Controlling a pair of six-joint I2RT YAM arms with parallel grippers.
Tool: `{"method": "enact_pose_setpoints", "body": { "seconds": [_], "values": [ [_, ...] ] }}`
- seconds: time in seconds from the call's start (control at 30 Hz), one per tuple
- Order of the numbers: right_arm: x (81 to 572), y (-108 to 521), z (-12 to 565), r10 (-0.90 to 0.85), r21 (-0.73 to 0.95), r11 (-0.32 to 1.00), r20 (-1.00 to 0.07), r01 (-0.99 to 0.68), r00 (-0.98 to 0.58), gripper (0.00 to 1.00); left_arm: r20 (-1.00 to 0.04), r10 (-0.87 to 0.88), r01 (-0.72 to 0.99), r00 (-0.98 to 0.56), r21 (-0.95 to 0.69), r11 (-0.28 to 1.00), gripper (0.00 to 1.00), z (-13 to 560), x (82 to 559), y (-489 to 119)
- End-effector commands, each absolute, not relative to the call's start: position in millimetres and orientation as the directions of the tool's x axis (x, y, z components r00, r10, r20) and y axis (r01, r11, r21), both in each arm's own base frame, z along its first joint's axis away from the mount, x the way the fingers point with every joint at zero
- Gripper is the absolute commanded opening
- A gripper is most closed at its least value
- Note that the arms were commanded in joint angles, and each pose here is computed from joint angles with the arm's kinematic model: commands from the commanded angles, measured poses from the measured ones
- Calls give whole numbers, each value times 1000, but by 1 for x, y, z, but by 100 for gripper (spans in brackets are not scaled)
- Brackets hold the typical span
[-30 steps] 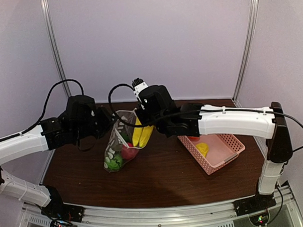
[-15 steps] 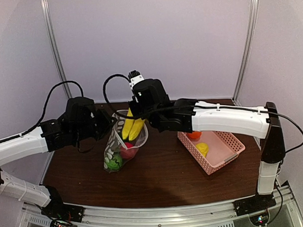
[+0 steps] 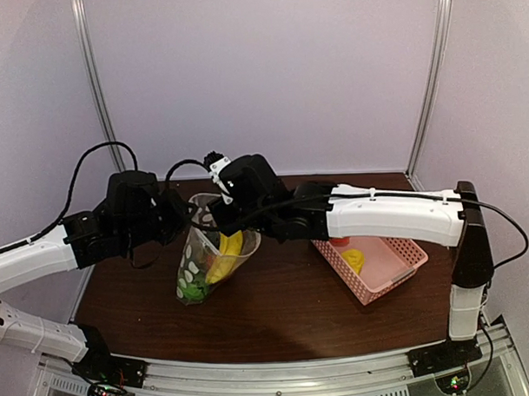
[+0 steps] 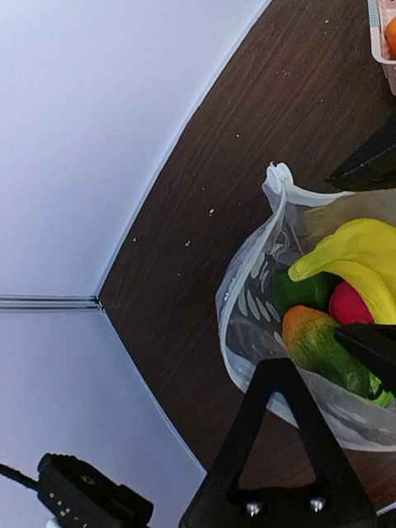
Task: Place the food in the zip-top bag and seal the zipper
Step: Place the fake fruit in the zipper food storage bag, then adjust the zipper food storage bag at the center of the board.
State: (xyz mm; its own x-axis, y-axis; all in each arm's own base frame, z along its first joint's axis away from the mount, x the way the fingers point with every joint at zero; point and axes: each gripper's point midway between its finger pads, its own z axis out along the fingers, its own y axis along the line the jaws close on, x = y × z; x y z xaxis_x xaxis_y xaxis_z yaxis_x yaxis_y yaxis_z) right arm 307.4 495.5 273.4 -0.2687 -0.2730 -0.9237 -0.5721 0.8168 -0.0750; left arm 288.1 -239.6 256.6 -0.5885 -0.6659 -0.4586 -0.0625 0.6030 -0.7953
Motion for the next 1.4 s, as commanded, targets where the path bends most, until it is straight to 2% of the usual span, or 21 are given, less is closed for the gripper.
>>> {"method": "enact_pose_setpoints", "body": {
  "seconds": [0.0, 0.07, 0.13, 0.23, 0.37, 0.47, 0.57, 0.63, 0.77, 0.93, 1.0, 1.07, 1.13, 1.27, 1.37],
  "values": [
    [287, 485, 322, -226, 56, 715, -925, -697, -307, 62, -476, -682, -63, -555, -794, 605, 0, 260, 291, -231],
    [289, 476, 326, -225, 103, 668, -916, -737, -333, 73, -478, -680, -68, -556, -789, 611, 0, 257, 291, -229],
    [292, 467, 329, -237, 118, 622, -914, -774, -330, 80, -479, -678, -71, -558, -786, 614, 0, 254, 291, -229],
    [304, 444, 320, -296, 74, 590, -906, -804, -301, 99, -487, -670, -64, -560, -781, 621, 0, 254, 292, -229],
    [324, 411, 295, -330, 84, 587, -884, -805, -333, 100, -512, -649, -53, -563, -761, 647, 0, 253, 292, -229],
    [322, 404, 267, -394, 130, 536, -835, -834, -384, 99, -535, -629, -42, -564, -742, 669, 0, 254, 293, -229],
    [309, 409, 239, -492, 163, 457, -773, -874, -401, 89, -559, -609, -38, -562, -719, 694, 0, 255, 293, -227],
    [299, 416, 229, -506, 227, 412, -749, -882, -429, 79, -579, -594, -25, -558, -704, 709, 0, 257, 294, -226],
    [296, 426, 221, -474, 315, 412, -727, -855, -496, 72, -614, -554, -7, -562, -667, 745, 0, 259, 295, -226],
    [310, 437, 204, -483, 335, 462, -682, -821, -549, 66, -651, -502, 26, -569, -625, 780, 0, 261, 297, -230],
    [315, 441, 199, -483, 344, 478, -666, -809, -568, 49, -663, -485, 34, -571, -609, 792, 0, 261, 298, -231],
    [317, 444, 204, -474, 353, 478, -667, -804, -575, 21, -683, -457, 52, -570, -585, 809, 0, 262, 300, -233],
    [321, 446, 224, -450, 343, 475, -697, -811, -558, 1, -713, -420, 69, -562, -546, 835, 0, 265, 304, -233],
    [336, 440, 276, -378, 254, 510, -792, -822, -479, 0, -775, -341, 139, -532, -478, 867, 0, 287, 311, -240],
    [338, 435, 273, -387, 234, 535, -787, -812, -482, 0, -795, -316, 146, -518, -446, 883, 0, 289, 315, -241]
  ]
}}
